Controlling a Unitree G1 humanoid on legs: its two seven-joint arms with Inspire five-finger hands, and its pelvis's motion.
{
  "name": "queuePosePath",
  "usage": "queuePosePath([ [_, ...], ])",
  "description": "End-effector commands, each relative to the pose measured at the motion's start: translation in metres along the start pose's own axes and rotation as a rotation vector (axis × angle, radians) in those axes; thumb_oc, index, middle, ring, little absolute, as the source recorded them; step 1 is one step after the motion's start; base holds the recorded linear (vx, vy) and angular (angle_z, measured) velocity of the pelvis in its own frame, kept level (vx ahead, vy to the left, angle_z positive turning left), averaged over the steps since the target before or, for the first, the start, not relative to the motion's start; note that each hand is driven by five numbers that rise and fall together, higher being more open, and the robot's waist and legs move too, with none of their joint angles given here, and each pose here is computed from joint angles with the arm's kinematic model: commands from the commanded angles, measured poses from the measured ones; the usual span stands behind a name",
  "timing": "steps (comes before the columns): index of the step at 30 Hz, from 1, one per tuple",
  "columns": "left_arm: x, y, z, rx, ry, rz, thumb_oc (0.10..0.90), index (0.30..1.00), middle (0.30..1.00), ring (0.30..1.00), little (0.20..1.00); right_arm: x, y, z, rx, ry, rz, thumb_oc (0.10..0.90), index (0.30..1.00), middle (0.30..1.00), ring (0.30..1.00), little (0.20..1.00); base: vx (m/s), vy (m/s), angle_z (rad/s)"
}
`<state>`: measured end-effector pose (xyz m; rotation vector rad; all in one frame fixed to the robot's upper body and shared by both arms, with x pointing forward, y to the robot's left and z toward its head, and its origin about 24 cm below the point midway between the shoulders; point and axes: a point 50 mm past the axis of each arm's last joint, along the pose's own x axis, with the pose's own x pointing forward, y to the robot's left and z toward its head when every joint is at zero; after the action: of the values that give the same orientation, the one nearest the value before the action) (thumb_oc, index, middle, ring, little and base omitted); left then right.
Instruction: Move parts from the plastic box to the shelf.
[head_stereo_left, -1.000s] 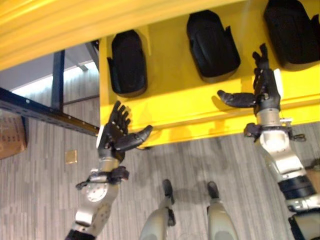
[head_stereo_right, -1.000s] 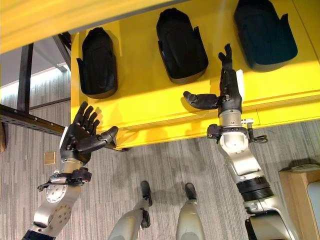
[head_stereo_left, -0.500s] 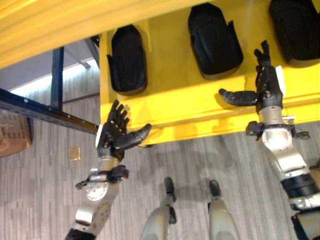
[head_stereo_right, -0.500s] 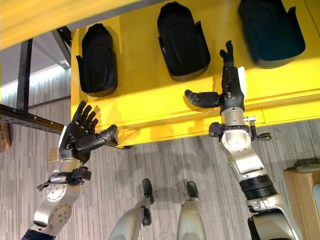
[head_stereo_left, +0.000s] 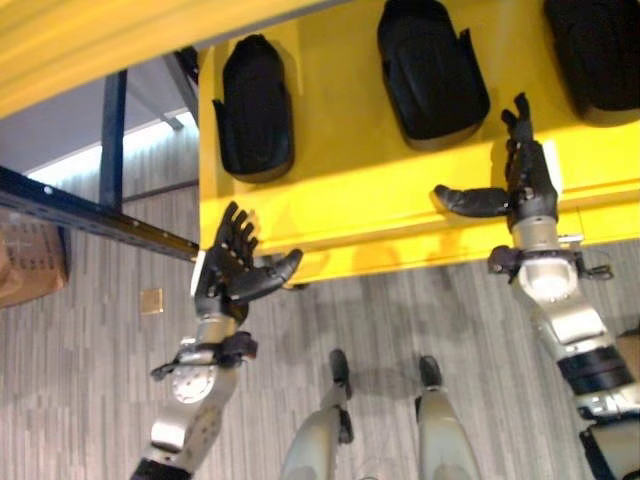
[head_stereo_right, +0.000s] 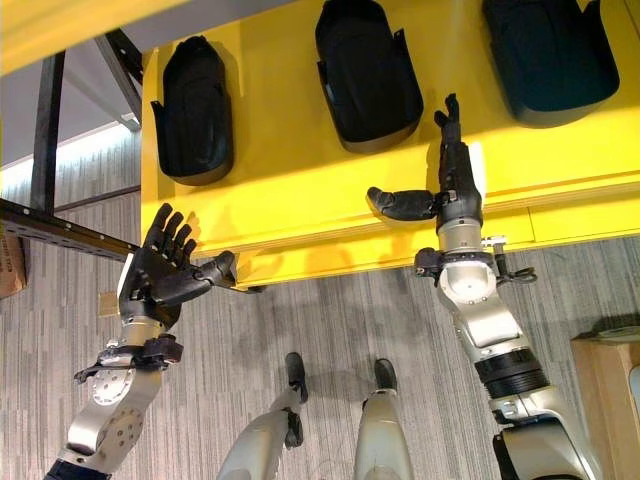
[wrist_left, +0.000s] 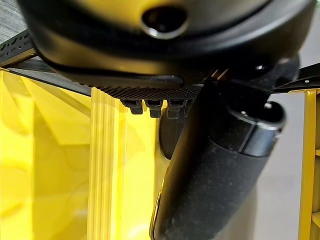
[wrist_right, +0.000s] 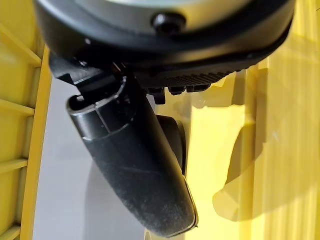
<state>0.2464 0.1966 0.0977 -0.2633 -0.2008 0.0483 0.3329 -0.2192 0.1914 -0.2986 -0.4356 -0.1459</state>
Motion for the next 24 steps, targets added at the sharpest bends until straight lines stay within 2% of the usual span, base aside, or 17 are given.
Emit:
queuePosePath([
  [1,0.0107,0.0002,0.0501,0.005,-0.296,-0.003,0.9,1.0,1.0,1.0,1.0,0.0296,0.0025,0.0601,-0.006,-0.27,-0.002,0.9,1.0,1.0,1.0,1.0,0.0,0.0,0.0],
  [24,0.0101,0.0027,0.0517,0.001,-0.308,0.024,0.9,1.0,1.0,1.0,1.0,0.0305,0.0104,0.0593,-0.007,-0.264,0.018,0.9,1.0,1.0,1.0,1.0,0.0,0.0,0.0],
])
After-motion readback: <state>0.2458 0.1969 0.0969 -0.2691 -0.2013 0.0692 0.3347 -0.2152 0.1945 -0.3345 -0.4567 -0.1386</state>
